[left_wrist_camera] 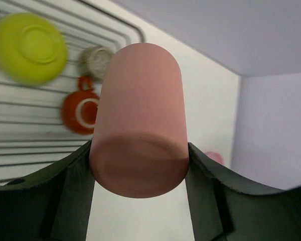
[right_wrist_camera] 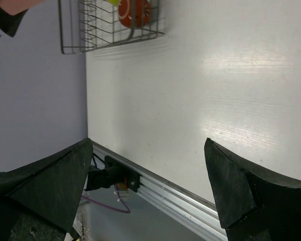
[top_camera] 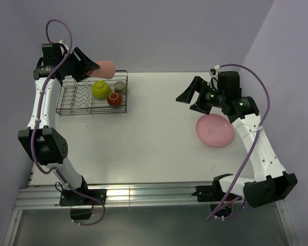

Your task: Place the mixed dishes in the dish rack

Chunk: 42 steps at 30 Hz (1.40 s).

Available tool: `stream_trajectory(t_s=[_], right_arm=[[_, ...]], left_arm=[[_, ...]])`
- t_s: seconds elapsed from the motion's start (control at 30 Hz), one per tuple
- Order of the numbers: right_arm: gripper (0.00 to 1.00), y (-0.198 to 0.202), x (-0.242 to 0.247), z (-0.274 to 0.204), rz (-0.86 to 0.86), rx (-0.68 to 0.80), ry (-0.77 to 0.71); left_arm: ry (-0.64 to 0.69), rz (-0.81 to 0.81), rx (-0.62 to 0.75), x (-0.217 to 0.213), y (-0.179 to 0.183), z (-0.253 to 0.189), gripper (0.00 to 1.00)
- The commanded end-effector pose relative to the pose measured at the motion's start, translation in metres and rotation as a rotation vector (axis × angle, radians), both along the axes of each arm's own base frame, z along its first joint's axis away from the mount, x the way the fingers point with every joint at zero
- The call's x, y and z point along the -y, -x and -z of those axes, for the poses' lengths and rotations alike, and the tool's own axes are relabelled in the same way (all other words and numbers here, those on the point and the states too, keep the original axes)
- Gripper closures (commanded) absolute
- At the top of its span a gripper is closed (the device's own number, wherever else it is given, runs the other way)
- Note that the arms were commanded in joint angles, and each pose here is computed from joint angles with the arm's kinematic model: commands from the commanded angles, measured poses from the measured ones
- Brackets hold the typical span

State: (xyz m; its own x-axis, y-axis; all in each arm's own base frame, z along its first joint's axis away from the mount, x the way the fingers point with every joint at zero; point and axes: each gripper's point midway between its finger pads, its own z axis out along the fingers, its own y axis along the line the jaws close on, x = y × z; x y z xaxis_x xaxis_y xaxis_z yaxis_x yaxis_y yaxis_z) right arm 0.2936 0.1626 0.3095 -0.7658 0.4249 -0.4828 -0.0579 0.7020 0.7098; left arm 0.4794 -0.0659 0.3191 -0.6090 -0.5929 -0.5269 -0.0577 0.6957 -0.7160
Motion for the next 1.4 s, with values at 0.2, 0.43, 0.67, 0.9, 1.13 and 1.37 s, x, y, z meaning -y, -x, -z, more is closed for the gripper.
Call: stream_trajectory(t_s=[0.2, 0.43, 0.67, 0.9, 1.13, 1.37], right_arm=[[0.0, 0.012, 0.014, 0.027, 0.006, -0.057, 0.093], [0.0, 0.016, 0.019, 0.032, 0.012, -0.071, 0.126], [0.0, 0.02, 0.045, 0.059, 0.088, -0.155, 0.27], [0.0, 0.025, 0.068, 0.098, 0.156, -0.314, 0.409], [0.0, 0.026, 0.1, 0.14, 0.248, -0.516, 0.614], [0.0, 0.017, 0.105, 0.165, 0.236, -0.597, 0.678]], left_arm=[[-0.362, -0.149, -0.297, -0.064, 0.016, 0.091, 1.0], [-0.405, -0.154, -0.382, -0.074, 0.015, 0.131, 1.0], [-0.407, -0.112, -0.472, -0.071, 0.019, 0.16, 1.0], [-0.389, -0.06, -0.513, -0.059, 0.024, 0.176, 0.78], [-0.373, -0.029, -0.485, -0.046, 0.019, 0.167, 0.01], [-0.346, 0.007, -0.422, -0.03, 0.008, 0.15, 0.01]])
